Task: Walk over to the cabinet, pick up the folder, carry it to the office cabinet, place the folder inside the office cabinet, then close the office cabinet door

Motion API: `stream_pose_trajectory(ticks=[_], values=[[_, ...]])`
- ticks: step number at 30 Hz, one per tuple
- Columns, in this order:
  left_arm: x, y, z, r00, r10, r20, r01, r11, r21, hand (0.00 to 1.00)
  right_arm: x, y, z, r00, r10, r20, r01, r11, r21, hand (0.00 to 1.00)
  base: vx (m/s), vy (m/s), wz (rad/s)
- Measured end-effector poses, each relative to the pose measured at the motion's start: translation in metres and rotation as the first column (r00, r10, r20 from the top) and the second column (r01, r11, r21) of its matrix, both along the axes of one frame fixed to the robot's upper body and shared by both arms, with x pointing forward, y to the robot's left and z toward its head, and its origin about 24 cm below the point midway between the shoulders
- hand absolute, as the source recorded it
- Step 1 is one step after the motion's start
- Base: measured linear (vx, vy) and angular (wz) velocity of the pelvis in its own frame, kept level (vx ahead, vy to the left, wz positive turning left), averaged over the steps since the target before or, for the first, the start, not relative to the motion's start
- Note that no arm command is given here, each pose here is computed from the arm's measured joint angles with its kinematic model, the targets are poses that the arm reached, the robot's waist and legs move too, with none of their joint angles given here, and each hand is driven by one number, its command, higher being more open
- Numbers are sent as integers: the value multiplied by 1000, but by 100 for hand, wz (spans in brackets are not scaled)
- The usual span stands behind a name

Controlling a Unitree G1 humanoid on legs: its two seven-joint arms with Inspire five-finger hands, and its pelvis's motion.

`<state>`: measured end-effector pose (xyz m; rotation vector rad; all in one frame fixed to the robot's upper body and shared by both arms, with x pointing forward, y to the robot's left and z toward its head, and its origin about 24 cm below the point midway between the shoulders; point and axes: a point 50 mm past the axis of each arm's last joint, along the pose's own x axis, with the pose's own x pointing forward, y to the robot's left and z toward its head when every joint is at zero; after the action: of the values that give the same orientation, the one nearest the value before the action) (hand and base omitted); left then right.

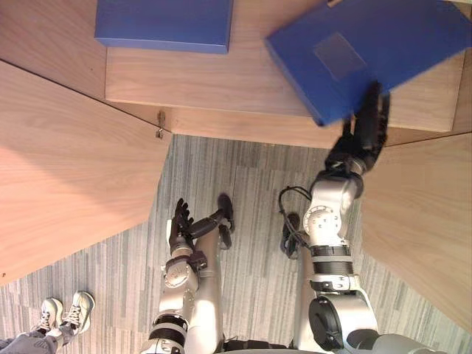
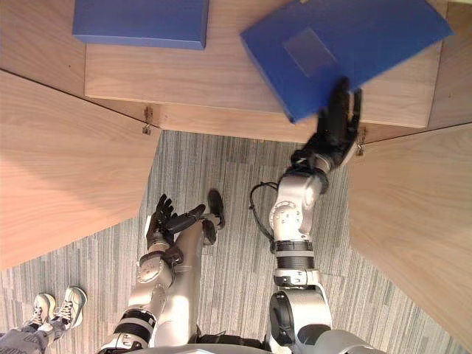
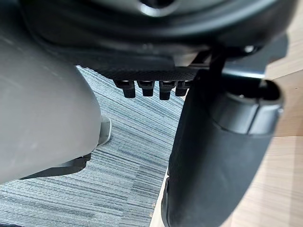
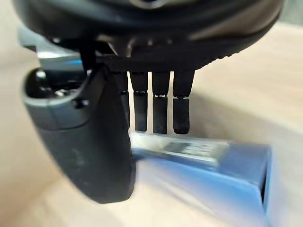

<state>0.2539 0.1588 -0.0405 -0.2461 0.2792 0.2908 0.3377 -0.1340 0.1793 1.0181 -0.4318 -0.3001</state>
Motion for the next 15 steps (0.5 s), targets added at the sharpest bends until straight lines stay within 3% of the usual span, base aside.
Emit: stream_pose_trajectory(ticks=[7,14,15], values=[[-2,1,-7,1000,-11,-28,11,1000,-7,100,20,47,44,969,232,88,-199,937,-288,100,42,-5,0],[-2,4,-10,999,-30,-36,30,1000,0,100,39,57,46,966,259,-16,-221,792,-568,100,39,-15,1],[-2,4,-10,999,-33,-36,33,999,3,100,43,54,44,969,244,-50,-218,736,-640,0,27,-35,2]])
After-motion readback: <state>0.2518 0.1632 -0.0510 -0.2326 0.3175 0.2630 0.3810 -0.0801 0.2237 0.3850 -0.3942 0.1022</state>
